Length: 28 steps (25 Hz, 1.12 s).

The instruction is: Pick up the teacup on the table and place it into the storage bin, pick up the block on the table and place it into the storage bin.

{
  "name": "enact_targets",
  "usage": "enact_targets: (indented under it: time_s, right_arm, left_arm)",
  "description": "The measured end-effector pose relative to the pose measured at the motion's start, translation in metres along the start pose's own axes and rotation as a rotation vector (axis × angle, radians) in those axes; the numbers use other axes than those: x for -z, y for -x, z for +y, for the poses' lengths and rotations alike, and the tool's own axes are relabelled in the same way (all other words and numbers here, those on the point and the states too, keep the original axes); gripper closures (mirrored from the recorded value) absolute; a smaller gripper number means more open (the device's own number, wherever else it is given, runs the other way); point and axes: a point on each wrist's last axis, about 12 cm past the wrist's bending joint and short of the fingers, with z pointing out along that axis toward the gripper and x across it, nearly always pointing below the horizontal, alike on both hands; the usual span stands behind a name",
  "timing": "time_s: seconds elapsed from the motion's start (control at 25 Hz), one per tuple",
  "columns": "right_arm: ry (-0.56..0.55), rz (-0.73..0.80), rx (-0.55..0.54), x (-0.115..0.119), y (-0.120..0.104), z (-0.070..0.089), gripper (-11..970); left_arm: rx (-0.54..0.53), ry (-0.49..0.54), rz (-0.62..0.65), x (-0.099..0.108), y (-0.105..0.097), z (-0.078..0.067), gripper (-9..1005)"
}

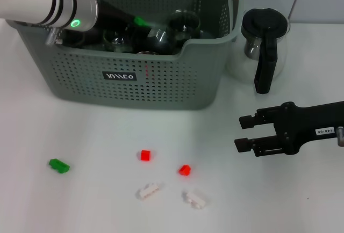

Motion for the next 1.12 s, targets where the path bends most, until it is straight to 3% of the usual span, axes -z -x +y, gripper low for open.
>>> enact_targets:
  time_s: [0.28,0.48,0.56,0.76,0.96,1.12]
  right_arm:
    - [-0.006,-0.007,0.000,0.001,0.001,-0.001,258]
    - [-0.006,-0.007,0.001,0.001,0.002,-0.001,259]
    - [-0.006,-0.006,0.001,0.001,0.002,-0.001,260]
    - [-0.006,-0.007,0.000,0.001,0.001,-0.001,258]
    - [-0.007,-0.008,-0.001,0.001,0.001,-0.001,258]
    - [-0.007,-0.007,0.000,0.002,0.001,-0.001,258]
  left_arm:
    - [0.029,0.005,-0.033,0.008,0.009,0.001,399]
    - [0.095,-0.047,-0.141,0.043,0.014,0.002,185]
    - [0.122,-0.103,-0.212,0.062,0.012,0.000,187]
    - [0.120,-0.298,-0.314,0.102,-0.012,-0.009,192]
    - [0.079,-0.414,-0.287,0.129,-0.052,-0.011,194]
    - [0.042,-0.441,-0.223,0.153,-0.079,-0.011,196]
